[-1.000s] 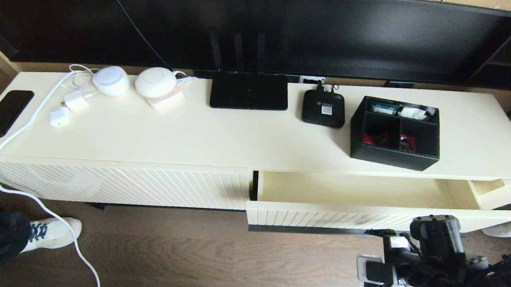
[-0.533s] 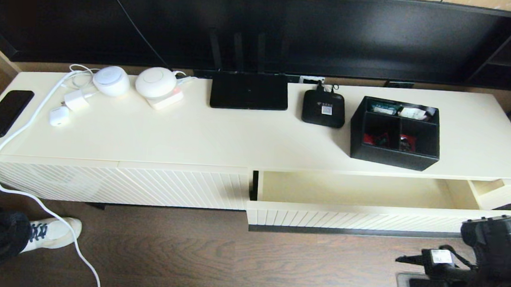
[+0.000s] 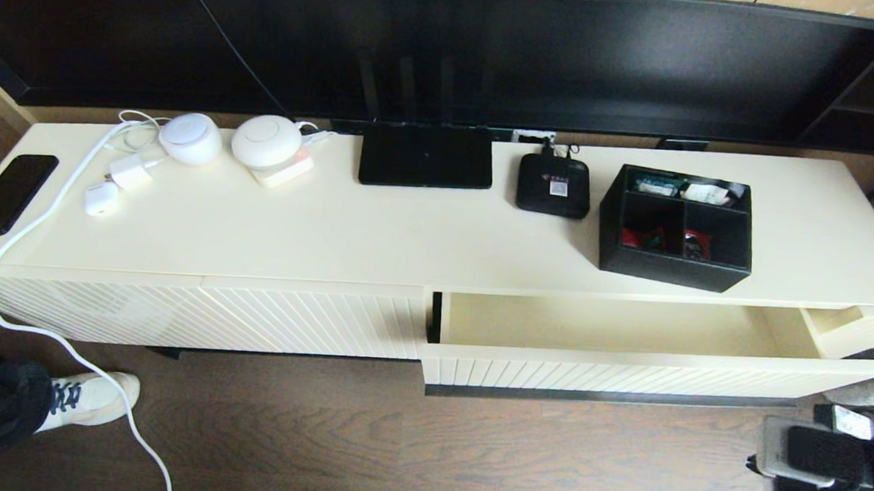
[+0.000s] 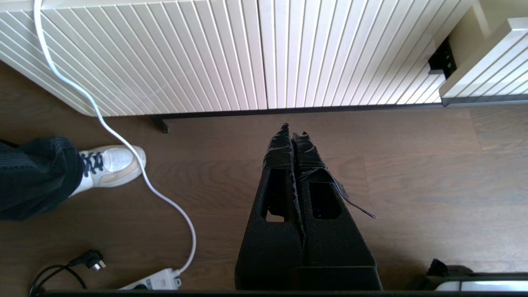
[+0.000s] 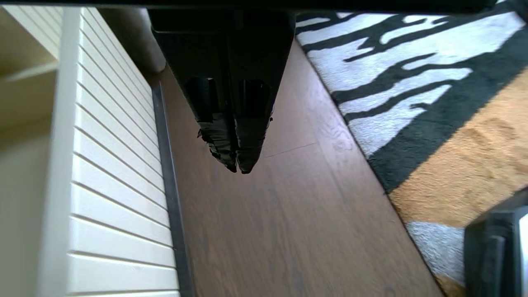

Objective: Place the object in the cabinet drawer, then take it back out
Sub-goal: Open the drawer

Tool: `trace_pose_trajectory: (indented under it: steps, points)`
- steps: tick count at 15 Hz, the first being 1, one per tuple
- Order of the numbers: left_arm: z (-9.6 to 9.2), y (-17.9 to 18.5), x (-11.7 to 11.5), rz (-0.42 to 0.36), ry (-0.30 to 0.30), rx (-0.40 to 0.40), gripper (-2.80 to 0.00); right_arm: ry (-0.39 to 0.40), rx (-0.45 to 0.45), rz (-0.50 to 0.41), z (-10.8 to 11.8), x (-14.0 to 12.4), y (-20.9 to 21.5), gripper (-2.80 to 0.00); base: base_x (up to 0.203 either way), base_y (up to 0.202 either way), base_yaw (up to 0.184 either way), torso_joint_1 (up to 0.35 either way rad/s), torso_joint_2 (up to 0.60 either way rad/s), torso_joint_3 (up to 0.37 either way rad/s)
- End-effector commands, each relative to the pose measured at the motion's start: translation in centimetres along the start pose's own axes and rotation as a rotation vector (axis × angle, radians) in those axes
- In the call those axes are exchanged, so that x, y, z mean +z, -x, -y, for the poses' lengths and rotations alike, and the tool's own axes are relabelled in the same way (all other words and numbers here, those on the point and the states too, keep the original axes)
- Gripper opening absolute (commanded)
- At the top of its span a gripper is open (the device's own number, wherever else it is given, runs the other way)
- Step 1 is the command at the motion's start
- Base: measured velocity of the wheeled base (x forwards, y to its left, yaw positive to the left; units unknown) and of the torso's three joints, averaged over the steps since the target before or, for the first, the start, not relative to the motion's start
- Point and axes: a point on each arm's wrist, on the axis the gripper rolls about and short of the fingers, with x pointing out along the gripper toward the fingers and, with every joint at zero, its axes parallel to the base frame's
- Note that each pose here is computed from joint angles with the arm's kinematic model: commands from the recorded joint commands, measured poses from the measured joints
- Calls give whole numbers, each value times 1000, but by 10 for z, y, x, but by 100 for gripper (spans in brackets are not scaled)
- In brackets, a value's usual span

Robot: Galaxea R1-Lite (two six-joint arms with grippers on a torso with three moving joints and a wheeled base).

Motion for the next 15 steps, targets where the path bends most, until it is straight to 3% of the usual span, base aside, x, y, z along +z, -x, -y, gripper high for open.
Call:
trace_pose_trajectory:
  steps: [1,3,5,8,11,15]
  points:
    - [0,0,0,-2,0,0,-280,-29,-1,1,10,8,25,-280,0,0,0,0,0,0]
    - [0,0,0,-1,0,0,-280,-173,32,13,22,21,48,-280,0,0,0,0,0,0]
    - [0,0,0,-2,0,0,-280,-410,79,44,30,36,59,-280,0,0,0,0,0,0]
    - [0,0,0,-2,0,0,-280,-693,167,9,39,52,40,-280,0,0,0,0,0,0]
    - [0,0,0,-2,0,0,-280,-862,168,-31,50,59,13,-280,0,0,0,0,0,0]
    - [0,0,0,-2,0,0,-280,-1032,42,-18,66,79,-29,-280,0,0,0,0,0,0]
